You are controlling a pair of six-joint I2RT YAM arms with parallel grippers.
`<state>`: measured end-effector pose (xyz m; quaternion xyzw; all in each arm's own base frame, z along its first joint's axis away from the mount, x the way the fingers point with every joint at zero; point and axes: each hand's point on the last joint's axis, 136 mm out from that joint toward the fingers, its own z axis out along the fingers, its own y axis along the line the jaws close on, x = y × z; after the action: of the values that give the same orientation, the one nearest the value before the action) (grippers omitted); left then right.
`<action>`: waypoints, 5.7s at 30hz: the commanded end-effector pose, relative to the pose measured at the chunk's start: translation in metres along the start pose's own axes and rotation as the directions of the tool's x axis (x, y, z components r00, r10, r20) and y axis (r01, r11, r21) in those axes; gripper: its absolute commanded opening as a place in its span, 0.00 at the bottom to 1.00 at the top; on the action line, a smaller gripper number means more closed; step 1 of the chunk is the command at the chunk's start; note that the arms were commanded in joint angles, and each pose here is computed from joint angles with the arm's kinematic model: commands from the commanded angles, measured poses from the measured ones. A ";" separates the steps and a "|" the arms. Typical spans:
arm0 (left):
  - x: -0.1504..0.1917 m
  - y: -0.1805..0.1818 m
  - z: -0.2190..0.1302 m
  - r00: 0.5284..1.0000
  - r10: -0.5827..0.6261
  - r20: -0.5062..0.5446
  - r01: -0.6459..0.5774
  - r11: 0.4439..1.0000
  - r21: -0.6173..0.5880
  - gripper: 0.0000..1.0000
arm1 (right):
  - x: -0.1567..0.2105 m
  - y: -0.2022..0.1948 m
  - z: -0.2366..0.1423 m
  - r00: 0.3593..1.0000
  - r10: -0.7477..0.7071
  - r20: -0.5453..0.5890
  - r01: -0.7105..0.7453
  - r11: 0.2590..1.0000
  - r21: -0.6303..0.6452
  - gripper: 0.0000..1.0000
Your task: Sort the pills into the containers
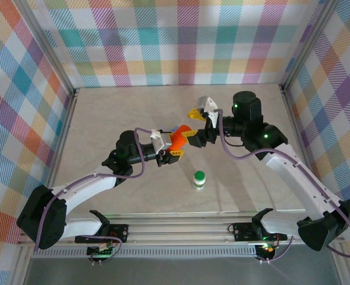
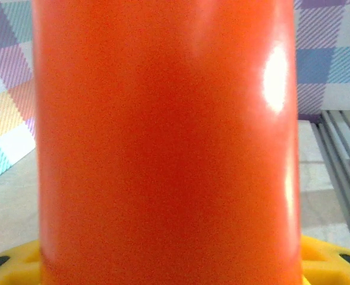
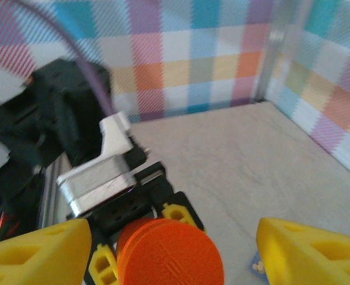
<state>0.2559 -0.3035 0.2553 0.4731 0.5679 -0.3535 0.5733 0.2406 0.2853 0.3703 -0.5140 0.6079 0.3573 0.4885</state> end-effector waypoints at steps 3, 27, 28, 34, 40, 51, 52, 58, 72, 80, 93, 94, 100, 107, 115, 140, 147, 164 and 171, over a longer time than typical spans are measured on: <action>-0.011 -0.016 -0.004 0.999 0.035 0.019 -0.036 0.994 0.105 0.00 | 0.003 0.030 -0.001 0.976 -0.217 0.001 0.211 0.949 -0.236 0.81; -0.015 -0.016 -0.008 0.998 0.066 0.015 -0.067 0.994 0.090 0.00 | 0.045 0.025 0.011 0.966 -0.137 -0.220 0.056 0.939 -0.338 0.52; -0.016 -0.015 -0.008 0.998 0.067 0.017 -0.068 0.994 0.088 0.00 | 0.045 0.025 0.011 0.967 -0.129 -0.221 0.049 0.940 -0.338 0.47; -0.020 -0.005 -0.007 0.996 0.084 0.016 -0.085 0.996 0.035 0.00 | 0.051 0.028 0.013 0.966 -0.013 -0.258 -0.072 0.945 -0.319 0.35; -0.032 0.020 -0.009 0.985 0.173 0.009 -0.171 0.978 -0.116 0.00 | 0.064 0.019 0.026 0.903 0.294 -0.314 -0.359 0.917 -0.173 0.29; -0.033 0.028 0.000 0.974 0.224 0.014 -0.218 0.960 -0.177 0.00 | 0.083 -0.048 0.043 0.434 0.894 -0.115 -0.835 0.447 0.321 0.19; -0.031 0.027 0.001 0.975 0.223 0.011 -0.218 0.960 -0.175 0.00 | 0.084 -0.052 0.044 0.406 0.909 -0.093 -0.848 0.412 0.333 0.17; -0.029 0.020 0.000 0.979 0.203 0.029 -0.195 0.966 -0.170 0.00 | 0.072 -0.082 0.046 0.417 0.907 0.062 -0.854 0.368 0.366 0.29; -0.025 0.014 -0.002 0.986 0.158 0.055 -0.148 0.977 -0.151 0.00 | 0.072 -0.112 0.044 0.508 0.856 0.096 -0.788 0.417 0.452 0.61; -0.014 0.015 0.002 0.992 0.121 0.040 -0.114 0.982 -0.149 0.00 | 0.015 -0.108 0.016 0.671 0.732 0.119 -0.710 0.588 0.388 0.69; -0.020 0.018 -0.023 0.993 0.088 0.078 -0.076 0.985 -0.154 0.00 | -0.014 -0.002 -0.017 0.995 -0.075 0.070 0.075 0.997 0.001 0.71; -0.018 0.016 -0.024 0.994 0.081 0.079 -0.069 0.987 -0.144 0.00 | -0.013 0.003 -0.016 0.993 -0.096 0.073 0.098 0.994 -0.036 0.71; -0.016 0.004 -0.030 0.994 0.064 0.084 -0.056 0.993 -0.103 0.00 | -0.007 0.012 0.000 0.992 -0.103 0.067 0.115 0.972 -0.207 0.75; -0.022 0.000 -0.033 0.993 0.067 0.101 -0.058 0.994 -0.089 0.00 | -0.001 0.006 0.013 0.996 -0.061 0.066 0.077 0.961 -0.266 0.76; -0.023 -0.002 -0.031 0.993 0.060 0.104 -0.052 0.996 -0.072 0.00 | 0.004 0.014 0.017 0.997 -0.024 0.070 0.047 0.936 -0.349 0.77; -0.034 -0.001 -0.030 0.990 0.068 0.122 -0.062 0.997 -0.055 0.00 | 0.023 0.021 0.029 0.999 0.042 -0.027 -0.049 0.908 -0.415 0.59; -0.042 0.004 -0.030 0.988 0.087 0.129 -0.076 0.994 -0.083 0.00 | 0.035 0.020 0.037 0.986 0.135 -0.095 -0.162 0.911 -0.380 0.38; -0.044 0.017 -0.028 0.984 0.150 0.097 -0.132 0.976 -0.176 0.00 | 0.072 -0.053 0.051 0.584 0.810 -0.043 -0.732 0.549 0.403 0.29; -0.040 0.009 -0.026 0.986 0.148 0.082 -0.133 0.978 -0.163 0.00 | 0.053 -0.073 0.058 0.531 0.842 0.096 -0.793 0.454 0.407 0.27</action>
<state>0.2674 -0.2682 0.2369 0.4128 0.6332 -0.2940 0.5850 0.2762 0.3272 0.3222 -0.1985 0.8325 0.4342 0.2811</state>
